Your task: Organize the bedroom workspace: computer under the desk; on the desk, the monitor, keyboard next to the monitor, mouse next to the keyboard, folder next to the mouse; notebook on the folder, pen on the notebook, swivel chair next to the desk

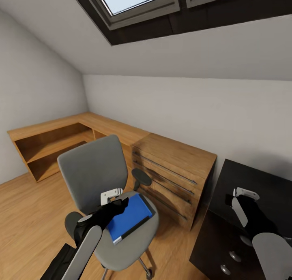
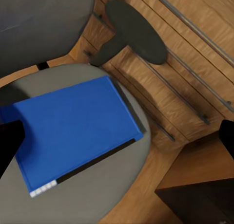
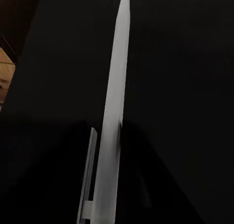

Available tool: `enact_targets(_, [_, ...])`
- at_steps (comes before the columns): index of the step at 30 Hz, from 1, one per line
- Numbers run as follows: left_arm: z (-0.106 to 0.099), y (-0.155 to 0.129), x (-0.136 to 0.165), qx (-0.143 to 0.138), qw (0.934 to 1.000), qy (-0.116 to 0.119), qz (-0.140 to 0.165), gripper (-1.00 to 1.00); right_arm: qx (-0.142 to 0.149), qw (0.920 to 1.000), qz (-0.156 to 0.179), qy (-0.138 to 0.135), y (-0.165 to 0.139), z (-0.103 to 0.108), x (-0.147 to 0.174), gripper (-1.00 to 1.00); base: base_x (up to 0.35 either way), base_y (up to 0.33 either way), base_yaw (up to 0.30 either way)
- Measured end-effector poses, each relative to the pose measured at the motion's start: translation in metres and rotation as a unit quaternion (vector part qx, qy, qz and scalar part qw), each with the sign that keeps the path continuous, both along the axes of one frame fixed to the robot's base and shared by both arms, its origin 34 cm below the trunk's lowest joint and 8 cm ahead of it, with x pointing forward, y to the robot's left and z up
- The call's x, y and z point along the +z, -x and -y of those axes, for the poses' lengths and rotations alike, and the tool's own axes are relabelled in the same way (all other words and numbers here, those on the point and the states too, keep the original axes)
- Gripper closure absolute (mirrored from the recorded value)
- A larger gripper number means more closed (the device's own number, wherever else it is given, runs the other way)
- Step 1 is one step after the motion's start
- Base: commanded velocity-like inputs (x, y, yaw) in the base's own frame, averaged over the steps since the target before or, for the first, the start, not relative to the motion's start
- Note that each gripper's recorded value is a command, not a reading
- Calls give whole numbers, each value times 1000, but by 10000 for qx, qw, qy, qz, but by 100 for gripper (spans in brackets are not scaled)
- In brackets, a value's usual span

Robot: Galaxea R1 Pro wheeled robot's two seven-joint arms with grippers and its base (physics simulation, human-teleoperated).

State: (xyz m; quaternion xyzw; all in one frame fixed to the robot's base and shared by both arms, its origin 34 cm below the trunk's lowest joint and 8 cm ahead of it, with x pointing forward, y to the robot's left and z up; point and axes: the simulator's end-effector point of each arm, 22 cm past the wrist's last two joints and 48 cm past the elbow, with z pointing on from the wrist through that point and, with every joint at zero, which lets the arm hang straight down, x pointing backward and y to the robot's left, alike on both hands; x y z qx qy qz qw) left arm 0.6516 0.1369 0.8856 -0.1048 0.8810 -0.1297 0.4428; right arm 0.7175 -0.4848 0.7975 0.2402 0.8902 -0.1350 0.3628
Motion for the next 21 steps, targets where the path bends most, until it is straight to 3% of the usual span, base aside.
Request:
enact_targets(13, [0,0,-18,-1,10000,4,2,-100,-8,10000,44,36,-1,1,-17,100,0,0,0])
enact_targets(14, [0,0,-18,-1,10000,4,2,-100,-8,10000,42,36,-1,1,-17,-100,0,0,0])
enact_targets(21, [0,0,-18,-1,10000,4,2,-100,-10,10000,45,25,-1,1,-17,-100,0,0,0])
